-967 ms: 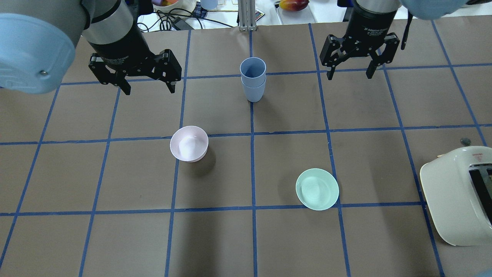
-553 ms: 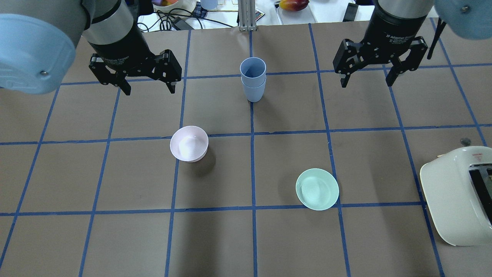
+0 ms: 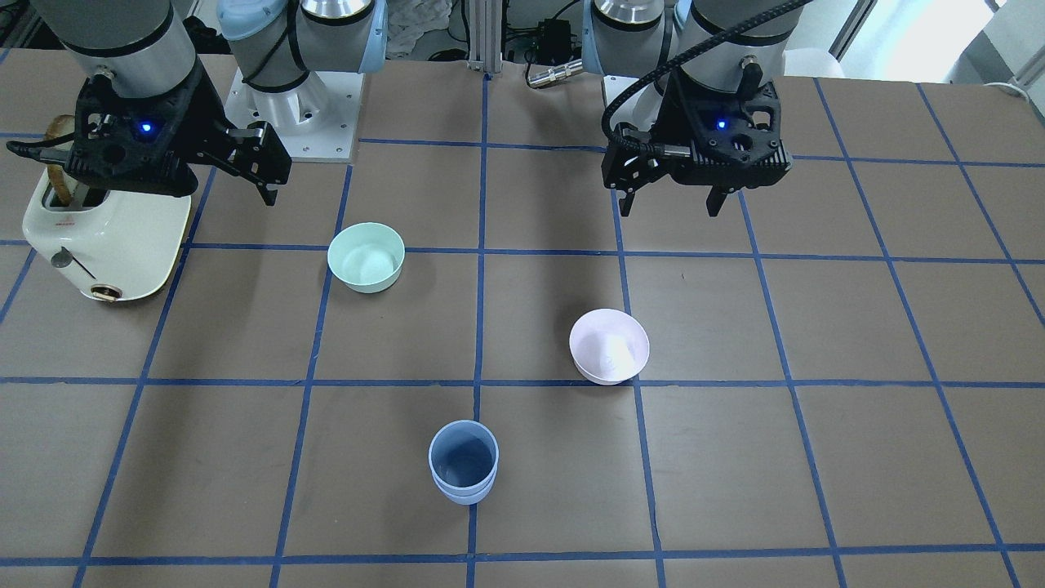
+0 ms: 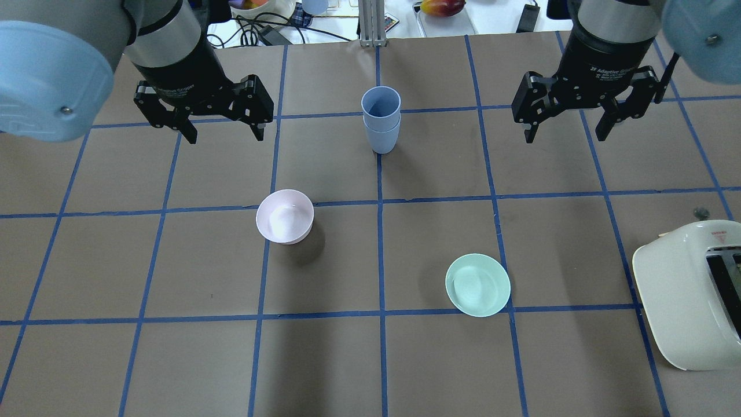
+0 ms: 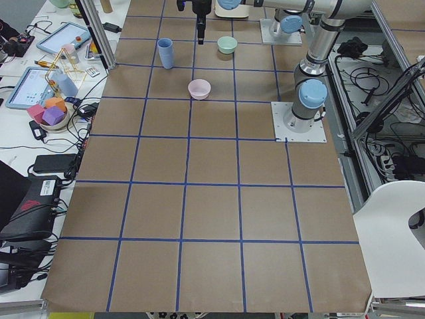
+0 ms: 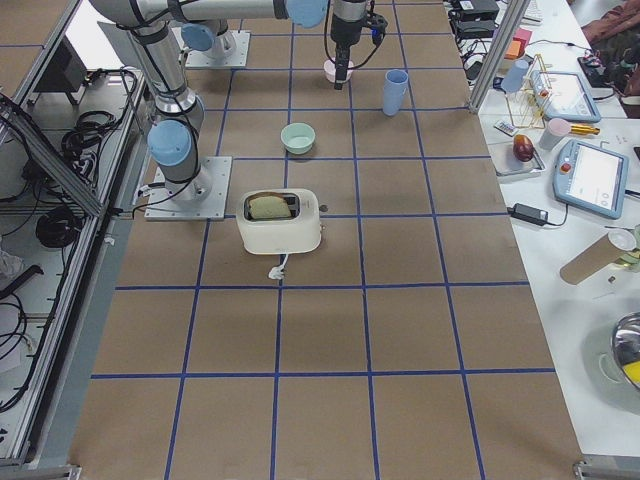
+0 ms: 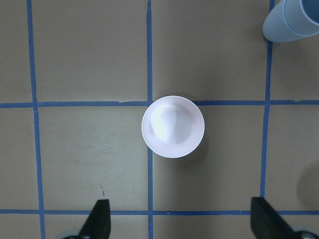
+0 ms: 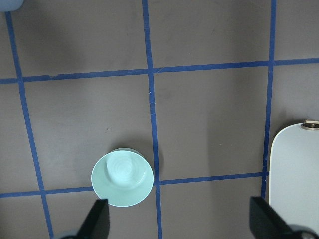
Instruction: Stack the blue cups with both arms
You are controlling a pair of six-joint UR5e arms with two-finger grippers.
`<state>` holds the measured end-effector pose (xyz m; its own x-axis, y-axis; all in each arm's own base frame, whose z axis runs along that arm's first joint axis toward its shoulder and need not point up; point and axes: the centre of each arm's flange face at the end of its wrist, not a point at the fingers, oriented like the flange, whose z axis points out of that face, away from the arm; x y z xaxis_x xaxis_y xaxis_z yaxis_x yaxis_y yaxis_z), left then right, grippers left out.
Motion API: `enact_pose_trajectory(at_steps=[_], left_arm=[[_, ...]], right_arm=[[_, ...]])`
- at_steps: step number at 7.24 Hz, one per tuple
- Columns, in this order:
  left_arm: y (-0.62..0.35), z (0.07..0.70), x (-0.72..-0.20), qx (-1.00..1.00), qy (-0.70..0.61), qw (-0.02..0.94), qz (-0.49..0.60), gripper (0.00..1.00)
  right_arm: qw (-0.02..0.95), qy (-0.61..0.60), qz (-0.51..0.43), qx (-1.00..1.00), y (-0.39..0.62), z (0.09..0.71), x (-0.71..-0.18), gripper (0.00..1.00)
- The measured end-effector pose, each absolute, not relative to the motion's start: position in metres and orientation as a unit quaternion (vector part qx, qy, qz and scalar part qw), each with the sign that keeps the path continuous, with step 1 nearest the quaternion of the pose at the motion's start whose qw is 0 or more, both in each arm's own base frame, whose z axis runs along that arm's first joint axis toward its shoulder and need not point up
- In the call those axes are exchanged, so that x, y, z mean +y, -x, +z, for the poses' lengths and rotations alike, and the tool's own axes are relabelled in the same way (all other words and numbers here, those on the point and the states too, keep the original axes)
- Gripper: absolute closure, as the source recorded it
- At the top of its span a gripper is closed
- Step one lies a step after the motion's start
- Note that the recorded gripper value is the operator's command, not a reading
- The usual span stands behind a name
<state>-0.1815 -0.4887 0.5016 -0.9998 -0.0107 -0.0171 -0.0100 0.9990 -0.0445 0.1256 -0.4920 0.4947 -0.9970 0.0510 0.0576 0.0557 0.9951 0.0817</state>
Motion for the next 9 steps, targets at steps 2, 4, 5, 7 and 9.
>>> enact_pose_trajectory(at_steps=[2,4,5,7,9], left_arm=[[0.1815,0.5015,-0.4887,1.0,0.005,0.009,-0.022,0.0],[0.1815,0.5015,-0.4887,1.0,0.005,0.009,-0.022,0.0],[0.1815,0.5015,-0.4887,1.0,0.005,0.009,-0.022,0.0],[0.1815,0.5015,-0.4887,1.0,0.005,0.009,-0.022,0.0],[0.1815,0.5015,-0.4887,1.0,0.005,0.009,-0.022,0.0]], right_arm=[[0.026,0.027,-0.041,-0.998,-0.1262,0.4963,-0.4914,0.0],[0.023,0.026,-0.042,-0.999,-0.1274,0.4958,-0.4913,0.0],[0.019,0.026,-0.043,-0.999,-0.1285,0.4952,-0.4911,0.0],[0.004,0.026,-0.044,-0.999,-0.1319,0.4942,-0.4917,0.0],[0.002,0.026,-0.047,-0.999,-0.1325,0.4912,-0.4924,0.0]])
